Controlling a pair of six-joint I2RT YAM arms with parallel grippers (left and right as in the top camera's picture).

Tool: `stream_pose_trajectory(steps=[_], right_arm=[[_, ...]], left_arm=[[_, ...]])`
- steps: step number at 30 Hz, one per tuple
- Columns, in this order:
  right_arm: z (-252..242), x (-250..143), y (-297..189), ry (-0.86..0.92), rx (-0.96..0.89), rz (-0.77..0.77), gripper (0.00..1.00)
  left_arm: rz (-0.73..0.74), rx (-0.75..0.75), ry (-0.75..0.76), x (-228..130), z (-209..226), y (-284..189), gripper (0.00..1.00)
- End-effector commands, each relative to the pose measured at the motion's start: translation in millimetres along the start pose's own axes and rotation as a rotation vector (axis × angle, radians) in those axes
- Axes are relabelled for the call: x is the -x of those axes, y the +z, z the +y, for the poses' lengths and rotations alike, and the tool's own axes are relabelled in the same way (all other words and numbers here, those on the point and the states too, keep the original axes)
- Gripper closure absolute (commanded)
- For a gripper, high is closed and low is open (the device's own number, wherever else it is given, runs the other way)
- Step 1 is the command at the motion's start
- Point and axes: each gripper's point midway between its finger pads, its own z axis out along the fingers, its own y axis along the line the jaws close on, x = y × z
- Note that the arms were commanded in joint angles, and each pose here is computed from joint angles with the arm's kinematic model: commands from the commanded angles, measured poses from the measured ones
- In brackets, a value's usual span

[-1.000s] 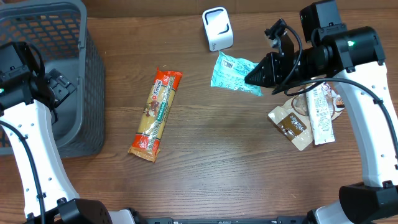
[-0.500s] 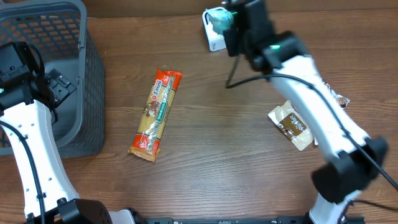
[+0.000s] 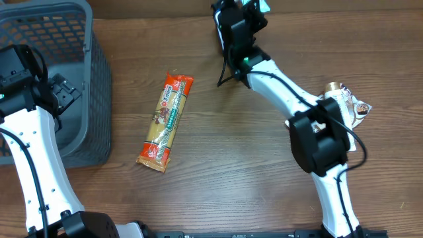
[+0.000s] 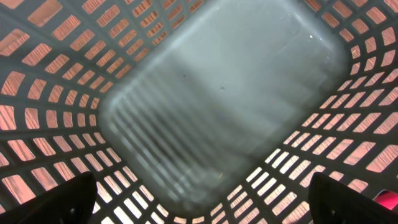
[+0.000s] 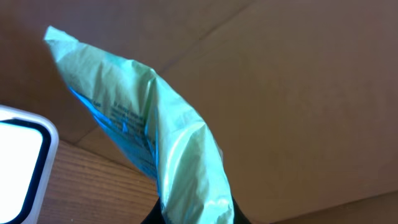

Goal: Scan the item barcode
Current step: 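Hold the wipes pack under the scanner with the right gripper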

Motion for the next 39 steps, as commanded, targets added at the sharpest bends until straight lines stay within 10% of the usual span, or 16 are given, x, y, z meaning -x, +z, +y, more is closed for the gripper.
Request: stream_pose_trajectory(steps=[1, 39], right_arm=[[10, -2, 8, -0.128, -0.06, -0.009, 0.96], [57, -17, 21, -0.297, -0.098, -0.058, 0.96]], left_arm=[[0.01, -0.006, -0.014, -2, -2, 2, 0.0], [0.01, -0.006, -0.014, -2, -2, 2, 0.0]])
